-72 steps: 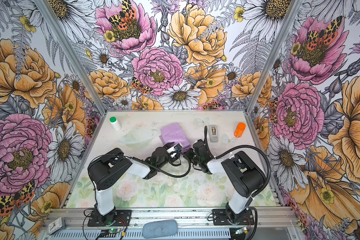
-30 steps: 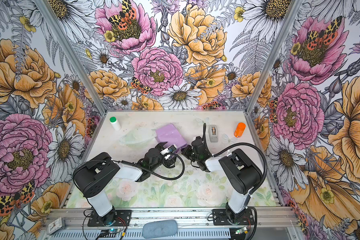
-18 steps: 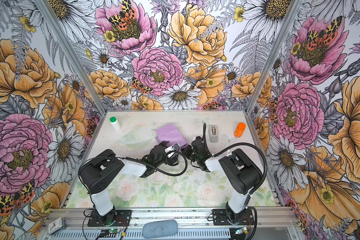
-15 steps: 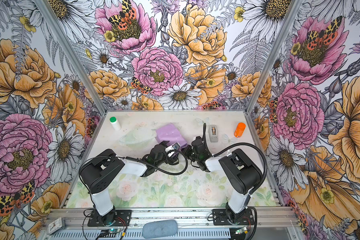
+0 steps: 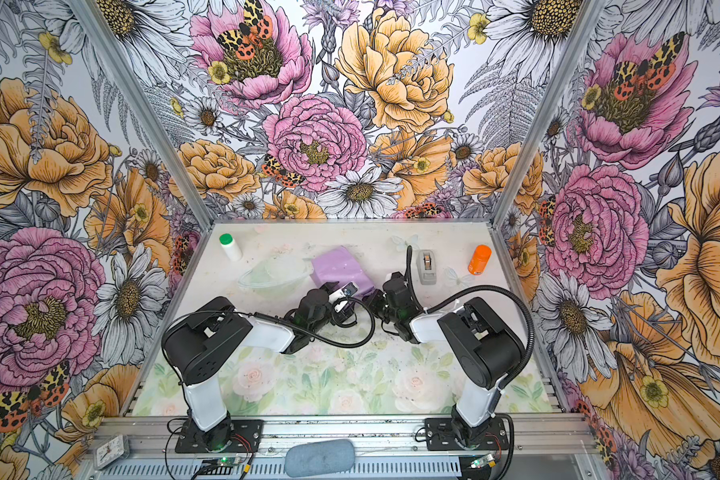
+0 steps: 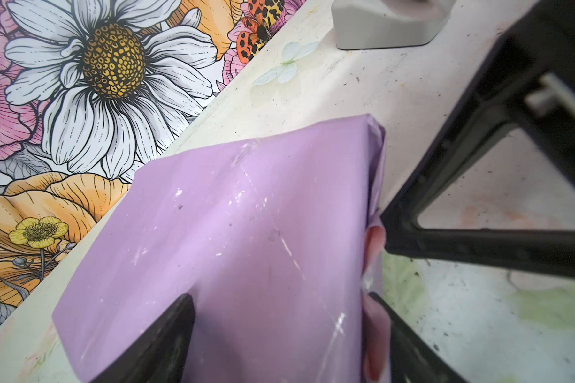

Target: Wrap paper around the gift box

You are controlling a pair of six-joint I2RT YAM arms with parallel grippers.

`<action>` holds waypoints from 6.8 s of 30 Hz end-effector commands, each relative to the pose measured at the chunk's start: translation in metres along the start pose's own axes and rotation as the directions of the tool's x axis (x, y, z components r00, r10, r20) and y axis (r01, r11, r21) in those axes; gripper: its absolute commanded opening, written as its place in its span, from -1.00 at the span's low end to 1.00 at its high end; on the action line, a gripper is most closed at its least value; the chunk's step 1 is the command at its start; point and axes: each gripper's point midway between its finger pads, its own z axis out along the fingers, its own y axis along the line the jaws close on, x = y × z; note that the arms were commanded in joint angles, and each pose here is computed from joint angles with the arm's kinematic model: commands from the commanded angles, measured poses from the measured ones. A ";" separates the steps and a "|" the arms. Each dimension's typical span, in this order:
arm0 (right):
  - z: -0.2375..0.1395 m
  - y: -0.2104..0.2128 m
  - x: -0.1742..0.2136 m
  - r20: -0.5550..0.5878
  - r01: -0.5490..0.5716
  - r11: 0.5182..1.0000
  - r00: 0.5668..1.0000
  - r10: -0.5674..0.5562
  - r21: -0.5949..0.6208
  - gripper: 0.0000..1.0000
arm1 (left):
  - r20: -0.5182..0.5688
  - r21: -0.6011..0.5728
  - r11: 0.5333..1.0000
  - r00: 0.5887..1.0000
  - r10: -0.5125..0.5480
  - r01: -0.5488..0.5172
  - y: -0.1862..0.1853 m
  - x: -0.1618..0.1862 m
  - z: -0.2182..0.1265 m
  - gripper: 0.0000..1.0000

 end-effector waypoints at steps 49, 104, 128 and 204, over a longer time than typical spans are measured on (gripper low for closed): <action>-0.070 -0.109 -0.216 -0.180 0.362 0.926 0.923 -0.339 0.111 -0.47 | -0.174 0.166 0.970 0.974 -0.147 0.176 -0.034 0.078 -0.006 0.43; -0.058 -0.107 -0.214 -0.294 0.206 0.973 0.928 -0.228 -0.106 -1.00 | -0.158 0.179 0.968 0.976 -0.149 0.177 -0.031 0.072 -0.004 0.41; -0.101 -0.046 -0.218 -0.222 0.170 0.950 0.947 -0.231 -0.263 -1.00 | -0.157 0.175 0.968 0.976 -0.152 0.179 -0.028 0.072 -0.007 0.40; -0.058 0.018 -0.043 -0.185 0.396 0.848 0.859 -0.478 -0.352 -1.00 | -0.142 0.187 0.963 0.975 -0.169 0.194 -0.028 0.070 -0.010 0.39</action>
